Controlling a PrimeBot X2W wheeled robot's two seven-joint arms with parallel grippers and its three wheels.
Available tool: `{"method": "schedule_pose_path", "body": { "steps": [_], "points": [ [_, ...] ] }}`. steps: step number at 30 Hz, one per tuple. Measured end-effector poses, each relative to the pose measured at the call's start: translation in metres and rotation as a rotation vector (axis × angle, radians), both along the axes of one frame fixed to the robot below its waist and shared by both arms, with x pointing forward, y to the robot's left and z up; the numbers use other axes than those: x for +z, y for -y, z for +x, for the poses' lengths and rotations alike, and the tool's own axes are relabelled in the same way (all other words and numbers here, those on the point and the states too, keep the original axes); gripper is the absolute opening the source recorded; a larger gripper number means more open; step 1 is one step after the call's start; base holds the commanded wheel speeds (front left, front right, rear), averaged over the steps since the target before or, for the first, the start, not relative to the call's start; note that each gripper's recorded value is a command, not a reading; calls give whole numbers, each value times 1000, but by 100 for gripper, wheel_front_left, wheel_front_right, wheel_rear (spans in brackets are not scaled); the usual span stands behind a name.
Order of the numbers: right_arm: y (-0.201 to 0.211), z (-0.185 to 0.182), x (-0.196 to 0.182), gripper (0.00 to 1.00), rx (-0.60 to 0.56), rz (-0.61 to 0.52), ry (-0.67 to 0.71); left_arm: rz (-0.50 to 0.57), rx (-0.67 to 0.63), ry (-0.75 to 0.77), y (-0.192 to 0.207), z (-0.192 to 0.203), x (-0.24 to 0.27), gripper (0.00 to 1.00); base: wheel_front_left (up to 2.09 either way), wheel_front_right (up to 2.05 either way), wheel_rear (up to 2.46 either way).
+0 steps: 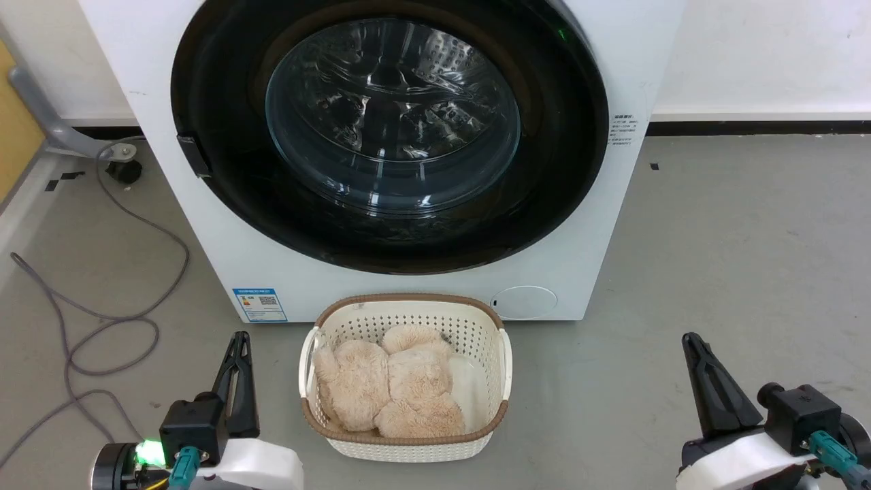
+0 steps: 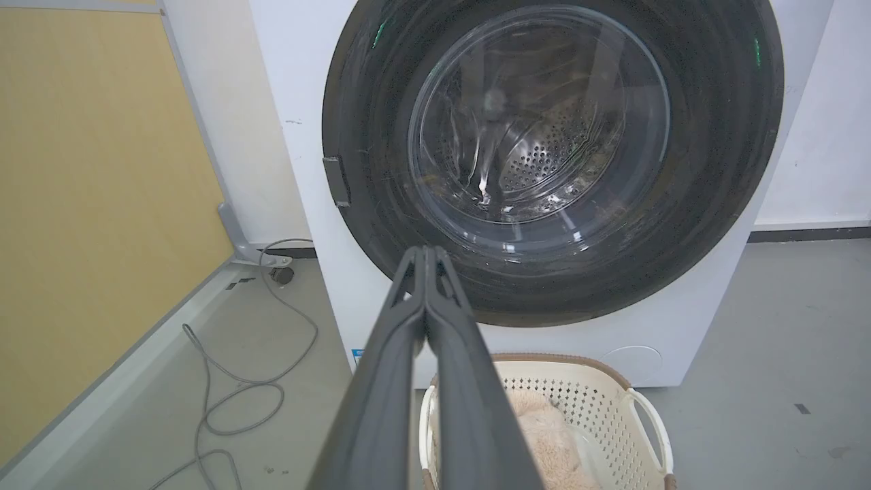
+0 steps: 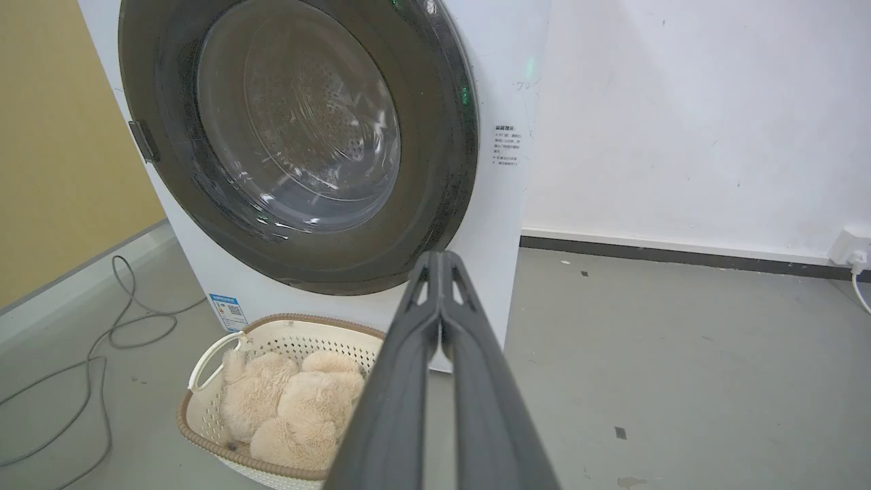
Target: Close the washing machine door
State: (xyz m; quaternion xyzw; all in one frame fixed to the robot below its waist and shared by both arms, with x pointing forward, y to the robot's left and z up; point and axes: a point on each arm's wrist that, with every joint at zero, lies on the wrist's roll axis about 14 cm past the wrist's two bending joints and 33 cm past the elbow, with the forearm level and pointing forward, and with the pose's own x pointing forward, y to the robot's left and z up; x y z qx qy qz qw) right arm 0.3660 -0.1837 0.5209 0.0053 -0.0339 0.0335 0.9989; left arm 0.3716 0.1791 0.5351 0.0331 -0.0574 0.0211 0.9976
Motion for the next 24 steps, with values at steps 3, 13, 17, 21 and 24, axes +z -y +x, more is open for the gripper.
{"method": "schedule_pose_path", "body": {
  "steps": [3,13,17,21,24],
  "points": [
    [-1,0,0,0,3,-3,-1,-1,-1,-4,0,0,0,0,0,0,0],
    [-4,1,1,0,13,-18,-14,-6,-6,-26,0,-1,-3,0,0,0,0],
    [-5,2,1,0,16,-24,-18,-7,-7,-33,0,-1,-4,0,0,0,0],
    [-6,2,1,0,18,-27,-21,-8,-11,-39,1,-1,-4,0,0,0,0],
    [-7,2,2,0,21,-27,-25,-9,-12,-44,1,0,-4,0,0,0,0]
  ]
}}
